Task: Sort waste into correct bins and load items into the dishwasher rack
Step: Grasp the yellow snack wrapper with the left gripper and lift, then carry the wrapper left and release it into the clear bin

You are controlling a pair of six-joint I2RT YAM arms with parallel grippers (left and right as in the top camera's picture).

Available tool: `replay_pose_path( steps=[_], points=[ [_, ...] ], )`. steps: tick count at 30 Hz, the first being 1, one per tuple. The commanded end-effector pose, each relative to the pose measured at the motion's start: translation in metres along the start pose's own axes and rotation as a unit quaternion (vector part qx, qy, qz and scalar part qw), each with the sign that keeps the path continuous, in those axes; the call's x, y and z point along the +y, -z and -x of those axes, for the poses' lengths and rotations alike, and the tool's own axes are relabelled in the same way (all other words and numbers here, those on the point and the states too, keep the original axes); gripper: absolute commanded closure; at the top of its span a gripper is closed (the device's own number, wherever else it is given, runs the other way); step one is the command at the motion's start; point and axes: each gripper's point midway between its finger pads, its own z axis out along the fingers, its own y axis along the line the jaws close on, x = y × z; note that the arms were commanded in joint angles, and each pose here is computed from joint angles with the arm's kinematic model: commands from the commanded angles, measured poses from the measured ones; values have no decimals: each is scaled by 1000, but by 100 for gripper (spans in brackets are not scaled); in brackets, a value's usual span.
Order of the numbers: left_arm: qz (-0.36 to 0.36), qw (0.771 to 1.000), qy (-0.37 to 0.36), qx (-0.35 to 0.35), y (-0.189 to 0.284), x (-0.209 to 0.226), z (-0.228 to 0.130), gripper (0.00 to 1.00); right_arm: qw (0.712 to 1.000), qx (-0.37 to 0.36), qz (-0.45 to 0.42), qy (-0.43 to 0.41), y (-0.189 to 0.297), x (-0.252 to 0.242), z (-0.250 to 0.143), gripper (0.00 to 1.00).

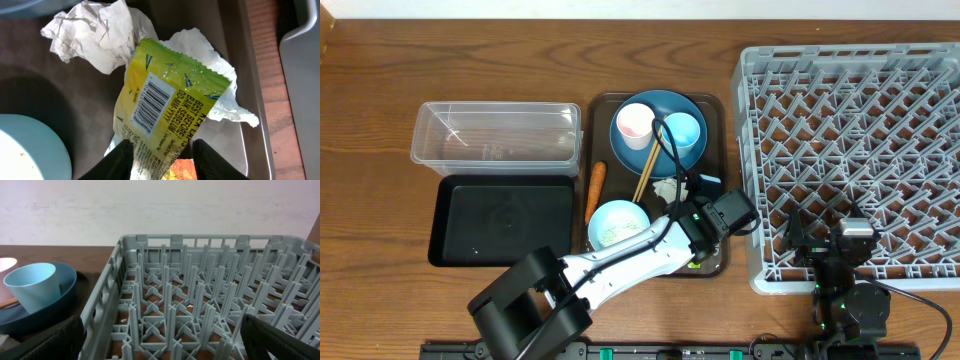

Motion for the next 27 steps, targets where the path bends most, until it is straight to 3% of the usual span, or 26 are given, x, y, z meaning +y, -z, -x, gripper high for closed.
replay_pose_path(
  steps=[1,6,15,20,27],
  points=[
    [24,1000,-5,12,-14,8,-10,70,1000,-1,3,-1,0,2,0,1],
    [26,1000,-5,11,-16,8,-10,94,1000,-1,3,-1,0,2,0,1],
    [16,1000,3,-20,1,9,9,94,1000,-1,3,-1,0,2,0,1],
    [-17,997,12,-69,41,18,40,94,1000,-1,3,-1,0,2,0,1],
    [-32,988,66,-132,109,72,75,94,1000,-1,3,-1,0,2,0,1]
  ],
)
